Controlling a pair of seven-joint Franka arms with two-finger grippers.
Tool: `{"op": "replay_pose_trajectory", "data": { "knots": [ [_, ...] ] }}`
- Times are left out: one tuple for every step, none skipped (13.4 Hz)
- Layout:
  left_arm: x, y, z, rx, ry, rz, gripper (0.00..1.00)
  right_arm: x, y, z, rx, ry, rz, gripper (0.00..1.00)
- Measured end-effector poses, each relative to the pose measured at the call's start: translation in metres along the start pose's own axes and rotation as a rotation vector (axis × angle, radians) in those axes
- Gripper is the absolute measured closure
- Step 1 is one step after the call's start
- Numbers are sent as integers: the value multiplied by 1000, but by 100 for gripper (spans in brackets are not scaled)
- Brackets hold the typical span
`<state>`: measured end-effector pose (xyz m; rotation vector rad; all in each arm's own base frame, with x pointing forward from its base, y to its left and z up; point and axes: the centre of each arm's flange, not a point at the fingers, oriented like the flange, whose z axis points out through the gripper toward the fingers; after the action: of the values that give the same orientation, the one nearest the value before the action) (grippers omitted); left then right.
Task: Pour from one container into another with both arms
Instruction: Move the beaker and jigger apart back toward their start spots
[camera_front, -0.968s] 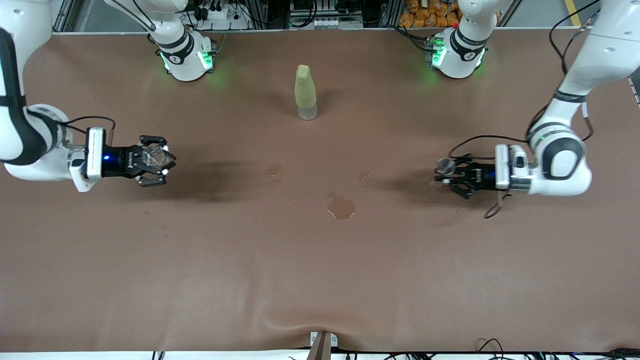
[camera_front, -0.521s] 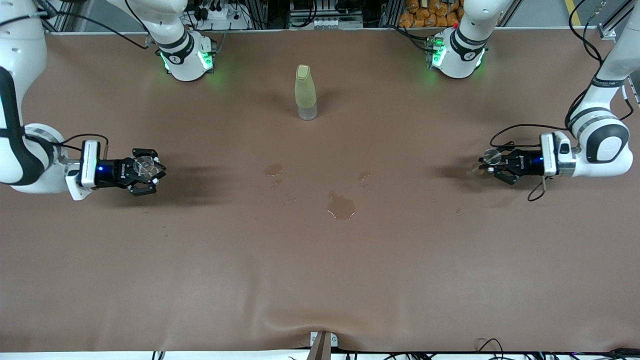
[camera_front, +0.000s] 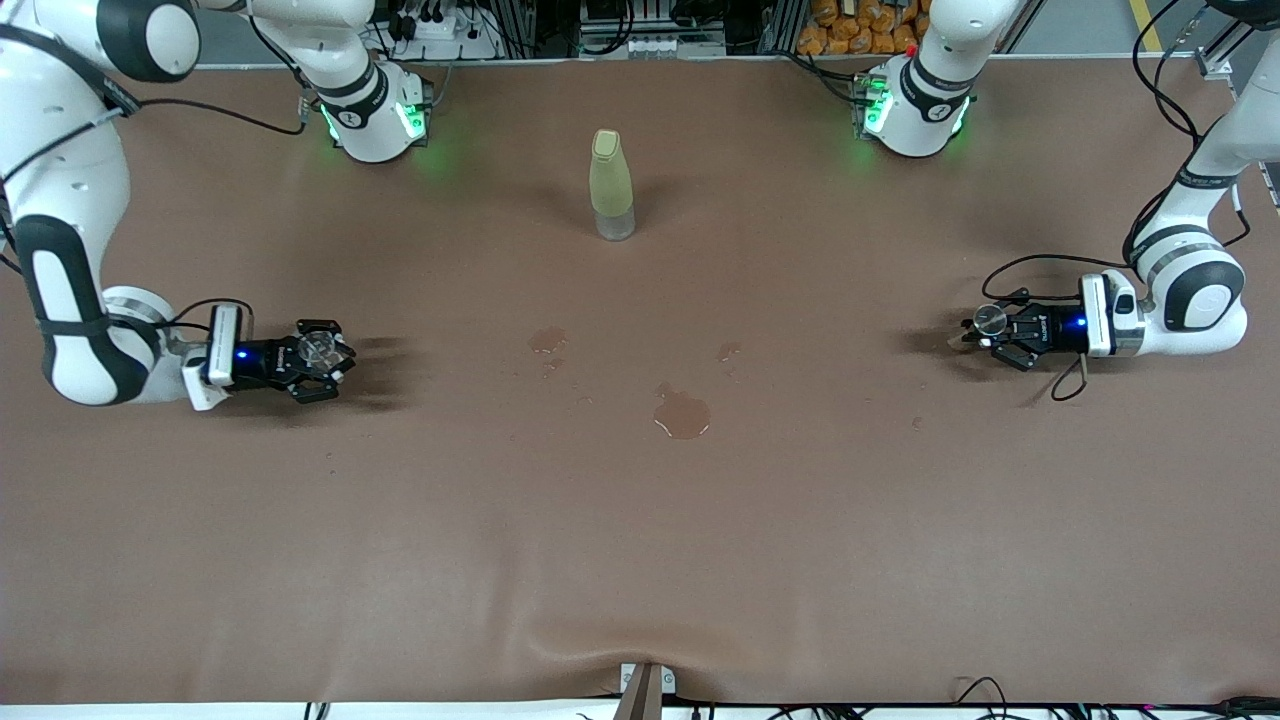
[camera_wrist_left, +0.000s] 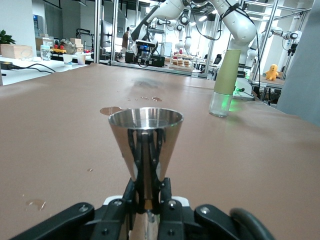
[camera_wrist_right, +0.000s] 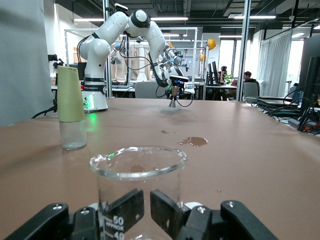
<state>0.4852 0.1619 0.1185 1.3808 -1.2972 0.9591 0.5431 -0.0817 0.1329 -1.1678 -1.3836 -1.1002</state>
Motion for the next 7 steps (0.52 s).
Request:
{"op": "replay_pose_trajectory", "data": {
  "knots": [
    [-3,0,-3,5,0,-2,79,-9,2,2,4,3,4,85],
    [-7,0,-4,9,1,-6,79,-18,3,3,7,3,8,85],
    [-10,1,-6,12,3,-9,79,-27,3,3,7,-1,9,85],
    [-13,1,-7,16,4,-9,79,-38,3,3,4,-10,14,85],
    [-15,0,-8,18,6,-4,79,-49,2,3,1,-20,22,85],
    [-18,-1,-7,18,10,-1,79,-60,1,4,-2,-30,31,85],
    [-20,-1,-6,18,14,-3,75,-68,0,4,-6,-44,38,85]
  ]
}}
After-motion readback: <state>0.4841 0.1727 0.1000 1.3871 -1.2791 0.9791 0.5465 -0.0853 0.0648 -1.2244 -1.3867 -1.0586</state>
